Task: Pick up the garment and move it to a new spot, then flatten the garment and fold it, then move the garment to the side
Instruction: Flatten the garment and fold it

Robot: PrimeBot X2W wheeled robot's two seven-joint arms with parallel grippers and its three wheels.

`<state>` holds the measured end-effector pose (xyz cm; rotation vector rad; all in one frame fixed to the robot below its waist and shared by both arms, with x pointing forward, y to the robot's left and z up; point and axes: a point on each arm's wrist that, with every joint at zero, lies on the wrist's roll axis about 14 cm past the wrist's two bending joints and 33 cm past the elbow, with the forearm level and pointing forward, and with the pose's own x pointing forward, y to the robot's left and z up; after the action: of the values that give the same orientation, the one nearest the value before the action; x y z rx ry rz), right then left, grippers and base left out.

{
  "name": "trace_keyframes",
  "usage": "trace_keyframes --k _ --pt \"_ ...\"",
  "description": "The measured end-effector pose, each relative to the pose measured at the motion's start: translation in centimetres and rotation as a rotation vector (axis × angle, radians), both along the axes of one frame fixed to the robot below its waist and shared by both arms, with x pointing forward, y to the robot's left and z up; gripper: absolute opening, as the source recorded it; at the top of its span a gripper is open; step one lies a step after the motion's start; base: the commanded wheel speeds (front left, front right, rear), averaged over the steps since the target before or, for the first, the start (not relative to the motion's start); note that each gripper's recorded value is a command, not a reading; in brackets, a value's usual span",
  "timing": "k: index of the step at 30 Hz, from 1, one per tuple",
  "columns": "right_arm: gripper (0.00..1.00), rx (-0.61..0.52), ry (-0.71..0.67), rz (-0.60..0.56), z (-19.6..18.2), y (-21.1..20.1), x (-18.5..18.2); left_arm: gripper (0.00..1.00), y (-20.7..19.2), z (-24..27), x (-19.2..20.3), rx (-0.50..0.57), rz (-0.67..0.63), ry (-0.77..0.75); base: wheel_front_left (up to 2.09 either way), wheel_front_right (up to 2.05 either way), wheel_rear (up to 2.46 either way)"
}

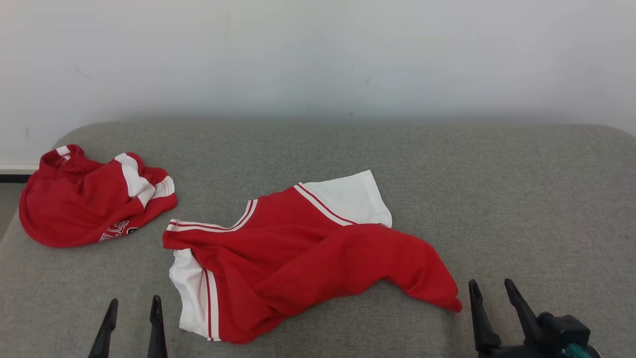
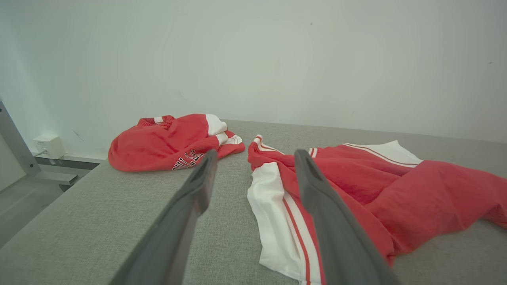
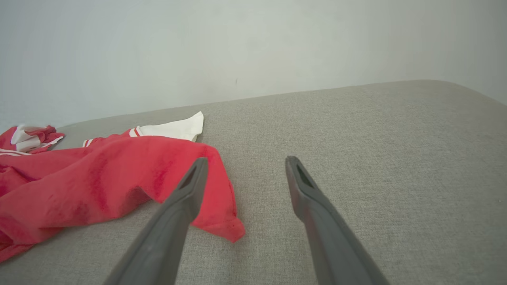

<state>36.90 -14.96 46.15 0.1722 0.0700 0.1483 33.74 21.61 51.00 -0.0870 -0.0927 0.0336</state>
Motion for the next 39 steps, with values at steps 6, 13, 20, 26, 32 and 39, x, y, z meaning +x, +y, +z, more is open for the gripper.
trace_keyframes --k 6,13,20,26,32,39 --pt "1.0 -0.055 0.012 0.067 0.4 0.7 2.5 1.0 0.1 0.2 0.4 -0.004 0.003 -0.007 0.0 0.0 0.0" --pt "1.0 -0.096 0.139 0.143 -2.8 2.1 3.8 1.0 0.8 -0.1 0.1 -0.004 0.027 0.001 0.0 0.0 0.0" --pt "0.0 -0.057 0.255 0.18 -5.9 3.6 3.3 1.0 1.7 -0.6 -0.5 -0.007 0.058 0.015 0.0 0.0 0.0" --pt "0.0 -0.07 0.204 0.148 -4.7 1.6 4.2 1.0 1.3 -0.7 -0.2 -0.012 0.052 0.016 0.0 0.0 0.0" --pt "0.0 -0.122 0.084 0.04 -0.5 -4.3 6.3 1.0 0.7 -0.4 0.1 -0.018 0.032 0.005 0.0 0.0 0.0" --pt "0.0 -0.194 0.002 -0.025 2.8 -8.8 7.0 1.0 0.5 -0.2 0.0 -0.024 0.03 -0.001 0.0 0.0 0.0"
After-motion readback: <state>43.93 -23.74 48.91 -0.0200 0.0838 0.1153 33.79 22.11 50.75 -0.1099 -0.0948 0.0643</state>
